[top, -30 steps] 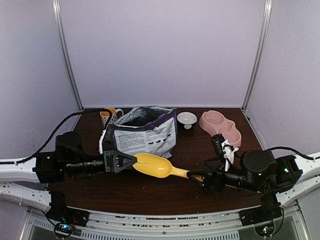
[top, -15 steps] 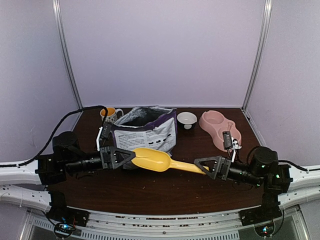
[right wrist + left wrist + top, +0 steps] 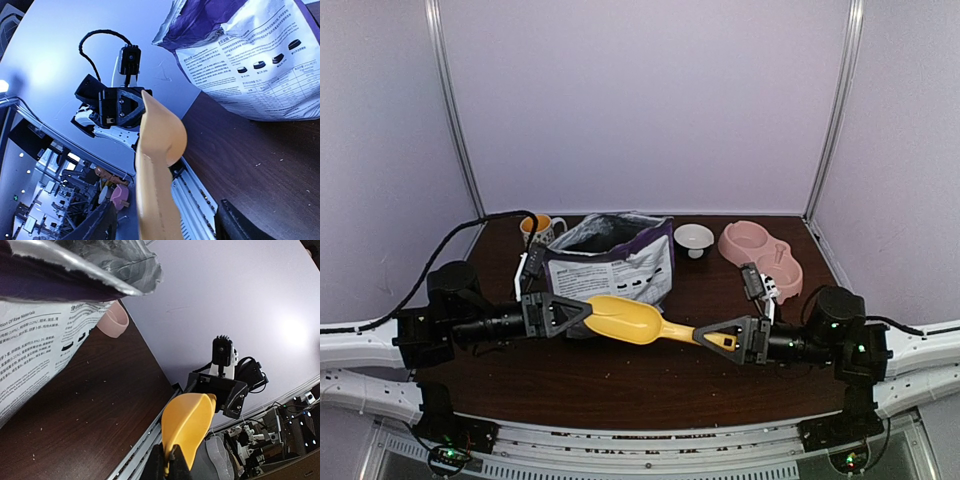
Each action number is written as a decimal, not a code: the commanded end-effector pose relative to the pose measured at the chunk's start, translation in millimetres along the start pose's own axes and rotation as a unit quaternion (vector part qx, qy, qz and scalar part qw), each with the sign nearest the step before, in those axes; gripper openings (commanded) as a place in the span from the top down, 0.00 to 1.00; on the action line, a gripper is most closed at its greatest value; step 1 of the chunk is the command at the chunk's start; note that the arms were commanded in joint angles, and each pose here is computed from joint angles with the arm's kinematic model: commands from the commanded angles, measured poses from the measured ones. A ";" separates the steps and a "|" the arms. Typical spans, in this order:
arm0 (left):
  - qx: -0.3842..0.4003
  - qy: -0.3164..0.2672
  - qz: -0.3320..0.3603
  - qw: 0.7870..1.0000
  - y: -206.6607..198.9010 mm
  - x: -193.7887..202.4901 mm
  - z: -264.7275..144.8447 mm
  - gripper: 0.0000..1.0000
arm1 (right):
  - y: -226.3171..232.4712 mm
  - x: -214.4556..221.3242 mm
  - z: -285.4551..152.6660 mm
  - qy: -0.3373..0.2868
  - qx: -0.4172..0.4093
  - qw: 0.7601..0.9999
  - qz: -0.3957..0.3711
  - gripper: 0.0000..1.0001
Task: Serve the pet food
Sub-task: Pass from the left arm to the right
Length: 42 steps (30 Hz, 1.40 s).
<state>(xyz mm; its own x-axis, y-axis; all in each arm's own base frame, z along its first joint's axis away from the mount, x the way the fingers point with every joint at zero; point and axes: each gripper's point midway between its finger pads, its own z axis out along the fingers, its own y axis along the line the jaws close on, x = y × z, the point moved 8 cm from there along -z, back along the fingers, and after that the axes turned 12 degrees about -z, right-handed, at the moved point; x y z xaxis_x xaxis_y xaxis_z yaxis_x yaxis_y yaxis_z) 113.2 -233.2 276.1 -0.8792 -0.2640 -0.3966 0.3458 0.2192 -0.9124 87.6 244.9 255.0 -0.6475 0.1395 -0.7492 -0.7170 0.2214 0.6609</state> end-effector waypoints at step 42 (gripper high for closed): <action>0.025 -0.006 0.005 1.000 -4.6 -4.2 4.6 1.00 | 15.9 -11.0 15.0 -0.018 -0.066 0.997 0.023 0.79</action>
<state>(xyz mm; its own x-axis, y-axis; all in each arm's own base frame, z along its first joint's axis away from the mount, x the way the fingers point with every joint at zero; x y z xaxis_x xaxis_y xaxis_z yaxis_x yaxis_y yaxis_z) 116.8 -236.2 275.0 -0.8766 -0.2677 -0.4000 0.3498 0.2164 -0.9115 86.3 261.1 263.5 -0.6861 0.1372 -0.7145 -0.7051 0.1163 0.6995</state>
